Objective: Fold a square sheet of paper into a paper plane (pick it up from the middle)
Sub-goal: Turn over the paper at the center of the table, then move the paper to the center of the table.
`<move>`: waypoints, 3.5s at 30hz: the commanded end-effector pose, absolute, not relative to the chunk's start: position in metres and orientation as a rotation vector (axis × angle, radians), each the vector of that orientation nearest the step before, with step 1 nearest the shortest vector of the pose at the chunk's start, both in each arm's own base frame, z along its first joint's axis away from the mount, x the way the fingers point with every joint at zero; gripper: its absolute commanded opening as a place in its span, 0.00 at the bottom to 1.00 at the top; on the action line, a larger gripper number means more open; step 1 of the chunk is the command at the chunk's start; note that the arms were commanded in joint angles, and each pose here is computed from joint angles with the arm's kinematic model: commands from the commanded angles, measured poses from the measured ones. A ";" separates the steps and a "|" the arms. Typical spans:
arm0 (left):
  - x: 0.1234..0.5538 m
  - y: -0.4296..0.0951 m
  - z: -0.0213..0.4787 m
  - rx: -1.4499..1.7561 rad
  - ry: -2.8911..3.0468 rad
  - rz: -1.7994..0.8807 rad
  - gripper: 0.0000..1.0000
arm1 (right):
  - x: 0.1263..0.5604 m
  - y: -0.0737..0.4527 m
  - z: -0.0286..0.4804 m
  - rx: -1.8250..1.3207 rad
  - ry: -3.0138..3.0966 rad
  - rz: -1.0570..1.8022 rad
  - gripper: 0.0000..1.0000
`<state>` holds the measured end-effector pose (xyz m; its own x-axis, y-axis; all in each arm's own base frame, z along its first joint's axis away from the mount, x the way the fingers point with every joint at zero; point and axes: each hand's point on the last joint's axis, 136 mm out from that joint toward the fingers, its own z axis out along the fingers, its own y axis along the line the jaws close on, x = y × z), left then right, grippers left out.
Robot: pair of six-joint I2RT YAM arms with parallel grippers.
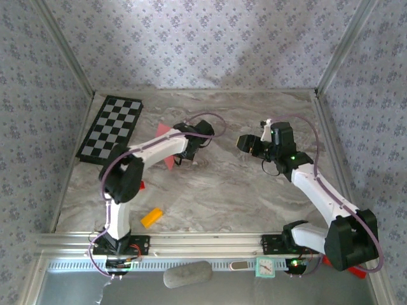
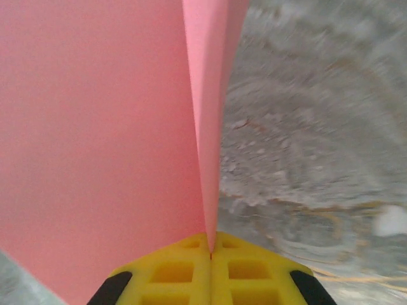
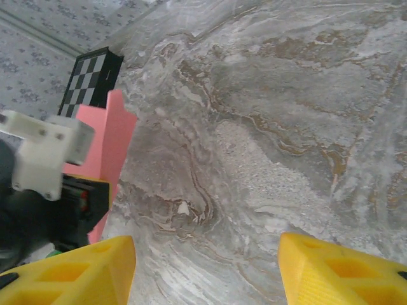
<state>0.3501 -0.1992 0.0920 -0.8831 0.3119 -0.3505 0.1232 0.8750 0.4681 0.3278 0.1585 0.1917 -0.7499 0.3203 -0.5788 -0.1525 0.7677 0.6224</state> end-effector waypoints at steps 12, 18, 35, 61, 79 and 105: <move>0.349 -0.193 0.050 0.437 2.564 1.014 0.09 | 0.321 0.142 0.172 0.199 2.294 0.833 0.62; 0.345 -0.207 0.032 0.450 2.617 0.958 0.14 | 0.320 0.143 0.168 0.209 2.307 0.838 0.62; 0.336 -0.233 0.032 0.384 2.731 0.726 0.28 | 0.322 0.147 0.164 0.217 2.318 0.868 0.62; 0.316 -0.260 0.073 -0.166 2.857 -0.443 0.60 | 0.326 0.149 0.159 0.266 2.311 0.908 0.63; 0.355 -0.231 0.027 -0.253 2.867 -0.438 0.62 | 0.327 0.157 0.152 0.262 2.339 0.931 0.63; 0.283 -0.319 0.024 -0.415 2.896 -0.923 0.40 | 0.277 0.207 0.048 0.679 2.605 0.904 0.41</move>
